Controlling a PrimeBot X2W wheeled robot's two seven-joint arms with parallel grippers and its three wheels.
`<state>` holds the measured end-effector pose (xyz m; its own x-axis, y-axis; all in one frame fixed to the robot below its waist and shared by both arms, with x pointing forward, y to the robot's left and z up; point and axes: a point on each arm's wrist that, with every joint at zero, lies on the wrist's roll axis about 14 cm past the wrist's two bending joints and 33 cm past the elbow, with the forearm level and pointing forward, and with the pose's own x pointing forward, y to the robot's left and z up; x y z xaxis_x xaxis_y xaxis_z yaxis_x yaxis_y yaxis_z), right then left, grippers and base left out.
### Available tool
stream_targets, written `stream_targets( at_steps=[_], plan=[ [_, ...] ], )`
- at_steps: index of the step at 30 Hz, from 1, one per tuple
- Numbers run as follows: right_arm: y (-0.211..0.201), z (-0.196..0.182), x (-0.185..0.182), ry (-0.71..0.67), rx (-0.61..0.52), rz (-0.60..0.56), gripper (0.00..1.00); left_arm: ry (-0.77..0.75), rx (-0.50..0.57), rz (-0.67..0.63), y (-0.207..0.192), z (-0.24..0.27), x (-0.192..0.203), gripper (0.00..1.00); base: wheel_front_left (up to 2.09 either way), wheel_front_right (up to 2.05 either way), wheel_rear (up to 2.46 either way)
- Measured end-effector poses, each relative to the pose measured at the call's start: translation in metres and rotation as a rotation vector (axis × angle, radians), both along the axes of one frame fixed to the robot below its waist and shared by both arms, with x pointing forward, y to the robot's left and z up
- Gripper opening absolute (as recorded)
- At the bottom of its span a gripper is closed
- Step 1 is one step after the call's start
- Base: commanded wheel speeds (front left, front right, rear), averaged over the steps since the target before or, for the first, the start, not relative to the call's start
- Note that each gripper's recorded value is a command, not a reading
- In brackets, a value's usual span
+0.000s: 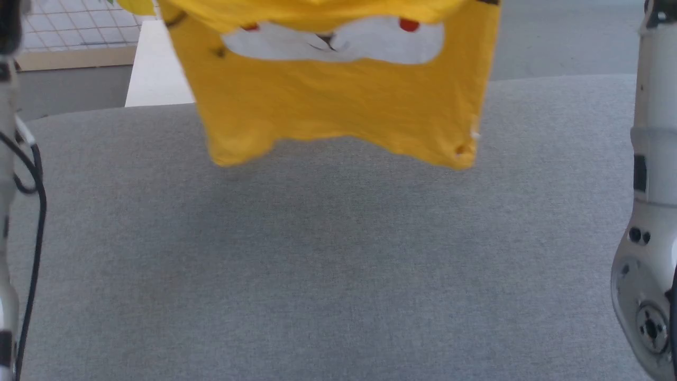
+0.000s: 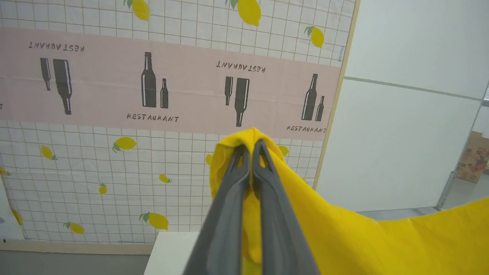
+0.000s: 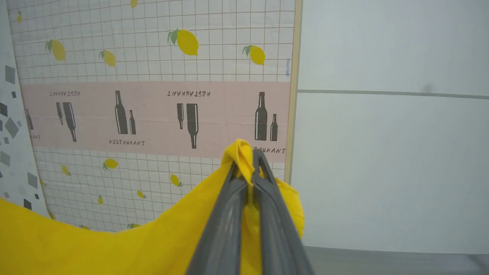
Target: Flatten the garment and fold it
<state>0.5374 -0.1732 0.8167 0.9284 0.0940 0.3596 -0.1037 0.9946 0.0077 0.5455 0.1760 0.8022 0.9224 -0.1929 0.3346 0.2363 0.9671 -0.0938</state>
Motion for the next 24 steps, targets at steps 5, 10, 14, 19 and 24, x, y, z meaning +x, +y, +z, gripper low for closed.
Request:
stream_targets(
  at_steps=[5,10,14,19,24],
  plan=[
    [-0.012,0.0,0.011,0.033,0.009,-0.032,0.0,-0.014,-0.058,0.017,-0.001,0.017,0.012,0.0,0.0,0.0,0.0],
    [-0.016,-0.01,0.033,0.088,0.024,-0.039,0.0,0.014,-0.078,-0.002,-0.011,0.01,0.03,0.0,0.0,0.0,0.0],
    [-0.015,-0.019,0.051,0.112,0.031,-0.036,0.0,0.017,-0.087,-0.001,-0.011,0.004,0.046,0.0,0.0,0.0,0.0],
    [-0.016,-0.031,0.074,0.116,0.011,-0.053,0.0,0.007,-0.107,0.014,-0.002,-0.006,0.066,0.0,0.0,0.0,0.0],
    [-0.021,-0.04,0.098,0.076,-0.029,-0.091,0.0,-0.083,-0.157,0.03,0.01,-0.006,0.085,0.0,0.0,0.0,0.0]
  ],
)
